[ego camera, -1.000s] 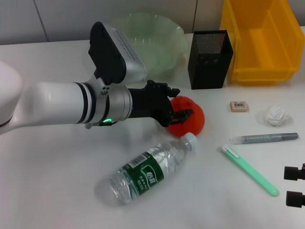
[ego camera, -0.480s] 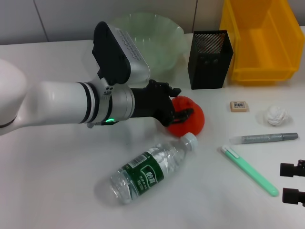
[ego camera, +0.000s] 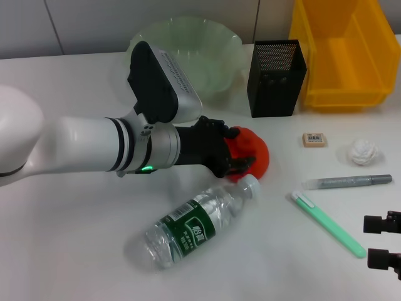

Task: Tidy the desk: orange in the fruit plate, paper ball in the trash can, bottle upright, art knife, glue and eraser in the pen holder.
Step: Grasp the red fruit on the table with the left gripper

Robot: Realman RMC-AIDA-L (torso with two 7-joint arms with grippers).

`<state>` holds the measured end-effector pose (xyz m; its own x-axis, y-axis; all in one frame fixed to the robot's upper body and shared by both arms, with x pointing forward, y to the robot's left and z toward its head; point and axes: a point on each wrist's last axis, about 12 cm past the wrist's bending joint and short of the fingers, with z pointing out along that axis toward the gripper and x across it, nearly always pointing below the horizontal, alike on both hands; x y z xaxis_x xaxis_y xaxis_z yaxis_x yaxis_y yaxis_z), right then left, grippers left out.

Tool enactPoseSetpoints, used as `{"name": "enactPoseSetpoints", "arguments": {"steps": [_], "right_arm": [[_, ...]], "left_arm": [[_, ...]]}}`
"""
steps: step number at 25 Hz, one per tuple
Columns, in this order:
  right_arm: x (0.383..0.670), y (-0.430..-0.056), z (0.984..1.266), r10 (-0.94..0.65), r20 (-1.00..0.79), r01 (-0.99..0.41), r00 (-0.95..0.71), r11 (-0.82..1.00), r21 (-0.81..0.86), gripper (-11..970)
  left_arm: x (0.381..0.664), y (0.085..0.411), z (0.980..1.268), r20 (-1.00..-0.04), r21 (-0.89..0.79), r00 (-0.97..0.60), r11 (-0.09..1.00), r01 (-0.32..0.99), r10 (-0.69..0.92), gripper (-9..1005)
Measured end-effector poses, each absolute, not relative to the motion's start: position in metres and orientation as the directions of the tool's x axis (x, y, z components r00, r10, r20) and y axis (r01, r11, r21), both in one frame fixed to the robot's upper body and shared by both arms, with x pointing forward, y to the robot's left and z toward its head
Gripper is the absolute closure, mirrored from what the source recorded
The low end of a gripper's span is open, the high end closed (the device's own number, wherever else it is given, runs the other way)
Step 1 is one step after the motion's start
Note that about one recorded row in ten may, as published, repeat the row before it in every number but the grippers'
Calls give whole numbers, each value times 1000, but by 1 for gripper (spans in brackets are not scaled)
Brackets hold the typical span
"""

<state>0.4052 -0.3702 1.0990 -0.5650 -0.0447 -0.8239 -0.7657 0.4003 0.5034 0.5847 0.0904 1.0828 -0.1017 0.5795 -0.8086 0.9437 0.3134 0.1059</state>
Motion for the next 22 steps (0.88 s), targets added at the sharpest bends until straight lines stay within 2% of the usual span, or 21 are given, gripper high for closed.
{"name": "enactPoseSetpoints", "arguments": {"steps": [22], "right_arm": [[410,-363,1096,-31,-821,-771,-570,368,520,199]], "left_arm": [[586,90,1082,-816,121,-101,339,933,569,395]]}}
